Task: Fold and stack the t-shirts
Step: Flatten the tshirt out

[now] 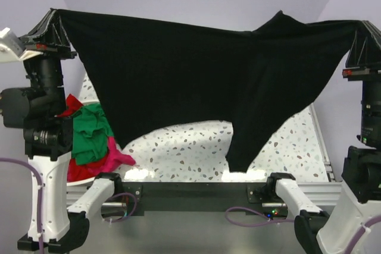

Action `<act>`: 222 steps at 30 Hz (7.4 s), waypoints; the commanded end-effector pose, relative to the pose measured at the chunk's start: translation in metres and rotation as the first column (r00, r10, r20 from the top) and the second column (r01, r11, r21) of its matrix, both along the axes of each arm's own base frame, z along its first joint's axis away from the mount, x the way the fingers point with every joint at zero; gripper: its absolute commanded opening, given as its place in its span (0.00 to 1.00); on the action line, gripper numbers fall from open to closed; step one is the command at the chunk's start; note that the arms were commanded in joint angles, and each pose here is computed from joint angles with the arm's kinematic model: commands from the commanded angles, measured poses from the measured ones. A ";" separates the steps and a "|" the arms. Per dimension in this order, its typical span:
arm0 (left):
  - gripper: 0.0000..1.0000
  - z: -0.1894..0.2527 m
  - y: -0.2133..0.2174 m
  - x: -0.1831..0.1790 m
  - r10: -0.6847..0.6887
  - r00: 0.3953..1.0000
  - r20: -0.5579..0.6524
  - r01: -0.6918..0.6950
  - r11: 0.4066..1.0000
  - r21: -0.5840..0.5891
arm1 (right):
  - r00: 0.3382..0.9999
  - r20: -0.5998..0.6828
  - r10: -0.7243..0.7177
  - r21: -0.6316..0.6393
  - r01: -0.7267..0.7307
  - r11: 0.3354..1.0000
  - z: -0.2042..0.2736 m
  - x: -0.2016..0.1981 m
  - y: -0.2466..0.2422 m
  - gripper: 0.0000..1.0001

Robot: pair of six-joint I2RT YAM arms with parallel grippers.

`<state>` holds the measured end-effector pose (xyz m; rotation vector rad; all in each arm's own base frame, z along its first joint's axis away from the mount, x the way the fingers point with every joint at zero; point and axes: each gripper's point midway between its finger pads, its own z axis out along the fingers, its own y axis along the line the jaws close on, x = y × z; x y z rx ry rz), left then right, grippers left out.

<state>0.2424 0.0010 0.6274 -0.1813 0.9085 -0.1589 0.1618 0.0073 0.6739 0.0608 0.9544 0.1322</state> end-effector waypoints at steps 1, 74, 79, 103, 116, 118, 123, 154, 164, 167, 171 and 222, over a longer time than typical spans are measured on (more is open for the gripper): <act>0.00 -0.014 0.011 0.045 0.078 0.995 -0.062 -0.079 0.997 -0.002 | 0.991 -0.111 -0.070 0.017 0.072 0.997 -0.018 0.072 -0.018 0.00; 0.97 -0.608 -0.089 0.239 -0.120 0.233 -0.965 0.104 0.990 -0.098 | -0.064 -0.983 0.173 0.155 0.226 0.962 -0.675 0.161 0.067 0.99; 0.97 -0.605 -0.092 0.255 -0.120 0.252 -0.960 0.109 0.989 -0.095 | -0.043 -0.990 0.137 0.121 0.261 0.958 -0.660 0.166 0.049 0.99; 0.97 -0.523 -0.138 0.280 -0.177 0.416 -0.892 0.252 0.965 -0.074 | 0.119 -0.988 0.103 0.129 0.236 0.963 -0.593 0.188 0.040 0.96; 1.00 -0.537 -0.100 0.207 -0.080 0.368 -0.926 0.107 0.993 -0.043 | 0.167 -0.937 0.308 0.307 -0.030 0.951 -0.589 0.148 0.124 0.96; 1.00 -0.552 -0.098 0.202 -0.076 0.337 -0.939 0.099 0.994 -0.045 | 0.136 -0.941 0.311 0.307 -0.044 0.951 -0.601 0.146 0.128 0.96; 1.00 -0.570 -0.100 0.202 -0.086 0.304 -0.949 0.097 0.994 -0.059 | 0.089 -0.959 0.269 0.267 -0.035 0.963 -0.622 0.147 0.125 0.97; 1.00 -0.612 -0.168 0.288 -0.144 0.252 -0.957 0.256 0.964 -0.078 | -0.028 -0.997 0.065 0.056 0.250 0.966 -0.653 0.190 0.043 0.99; 1.00 -0.498 -0.128 0.274 -0.019 0.460 -0.888 0.129 0.991 0.045 | 0.007 -0.996 0.091 0.090 0.209 0.974 -0.644 0.200 0.050 0.99; 1.00 -0.486 -0.089 0.258 0.092 0.462 -0.882 0.013 0.994 0.111 | 0.016 -0.995 0.101 0.102 0.197 0.975 -0.643 0.201 0.053 0.99; 0.98 -0.505 -0.050 0.237 0.083 0.403 -0.911 -0.048 0.996 0.070 | 0.025 -0.993 0.118 0.121 0.187 0.975 -0.644 0.204 0.056 0.99; 0.22 -0.608 -0.019 0.181 0.064 0.076 -0.995 -0.072 0.996 0.059 | 0.108 -0.974 0.198 0.208 0.090 0.974 -0.615 0.194 0.083 0.95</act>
